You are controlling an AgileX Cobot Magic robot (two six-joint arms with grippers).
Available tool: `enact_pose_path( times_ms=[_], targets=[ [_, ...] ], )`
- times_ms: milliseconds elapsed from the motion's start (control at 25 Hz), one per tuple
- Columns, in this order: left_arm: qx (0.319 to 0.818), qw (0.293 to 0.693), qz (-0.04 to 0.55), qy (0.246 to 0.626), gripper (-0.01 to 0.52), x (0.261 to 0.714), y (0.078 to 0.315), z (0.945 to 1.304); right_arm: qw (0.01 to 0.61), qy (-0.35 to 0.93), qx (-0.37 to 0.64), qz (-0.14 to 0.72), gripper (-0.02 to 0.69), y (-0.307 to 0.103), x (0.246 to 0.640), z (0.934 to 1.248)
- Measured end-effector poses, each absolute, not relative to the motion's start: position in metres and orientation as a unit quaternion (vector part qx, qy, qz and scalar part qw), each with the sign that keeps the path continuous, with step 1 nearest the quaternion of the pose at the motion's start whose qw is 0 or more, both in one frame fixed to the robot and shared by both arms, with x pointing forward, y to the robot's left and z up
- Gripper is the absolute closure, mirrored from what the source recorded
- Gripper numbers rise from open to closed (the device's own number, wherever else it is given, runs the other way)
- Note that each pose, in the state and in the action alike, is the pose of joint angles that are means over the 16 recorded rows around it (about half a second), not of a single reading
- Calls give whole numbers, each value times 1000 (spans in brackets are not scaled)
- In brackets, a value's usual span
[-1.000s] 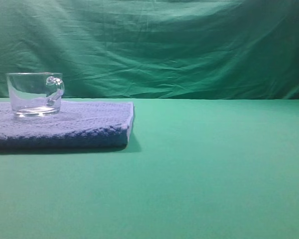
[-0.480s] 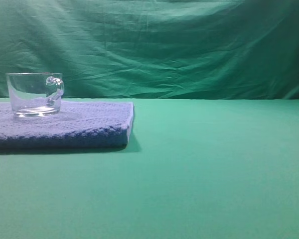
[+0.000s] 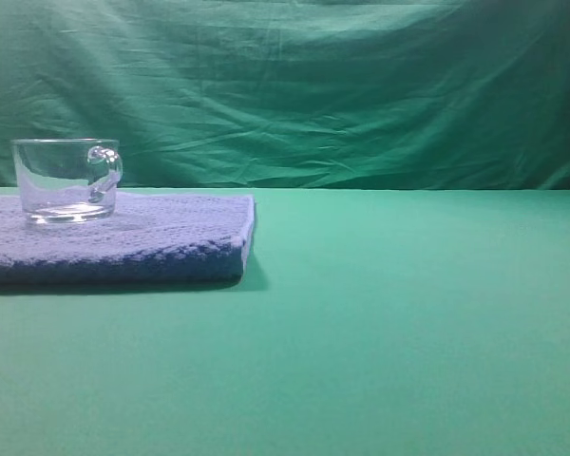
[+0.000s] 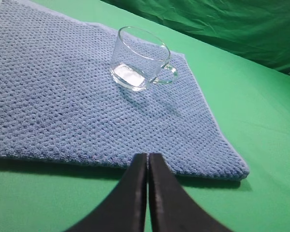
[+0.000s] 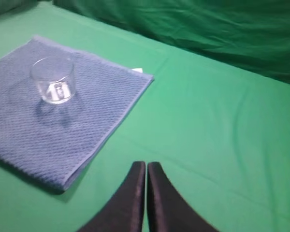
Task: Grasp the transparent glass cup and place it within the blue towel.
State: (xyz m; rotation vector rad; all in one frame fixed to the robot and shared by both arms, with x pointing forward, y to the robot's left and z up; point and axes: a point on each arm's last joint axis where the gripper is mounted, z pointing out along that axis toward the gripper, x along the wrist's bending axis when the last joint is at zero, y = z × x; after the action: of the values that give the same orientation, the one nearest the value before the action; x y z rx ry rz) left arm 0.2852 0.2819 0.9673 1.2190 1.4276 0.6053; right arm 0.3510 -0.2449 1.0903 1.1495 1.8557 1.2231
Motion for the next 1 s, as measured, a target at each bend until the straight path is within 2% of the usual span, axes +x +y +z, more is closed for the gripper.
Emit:
enact_pose_path(
  times_ms=[560, 1000],
  targets=[
    [515, 552, 256, 604, 514, 285, 282, 967, 412, 603, 508, 457, 665, -292, 300, 1002],
    [515, 552, 256, 604, 514, 285, 282, 967, 435, 571, 557, 417, 665, -301, 291, 955]
  ],
)
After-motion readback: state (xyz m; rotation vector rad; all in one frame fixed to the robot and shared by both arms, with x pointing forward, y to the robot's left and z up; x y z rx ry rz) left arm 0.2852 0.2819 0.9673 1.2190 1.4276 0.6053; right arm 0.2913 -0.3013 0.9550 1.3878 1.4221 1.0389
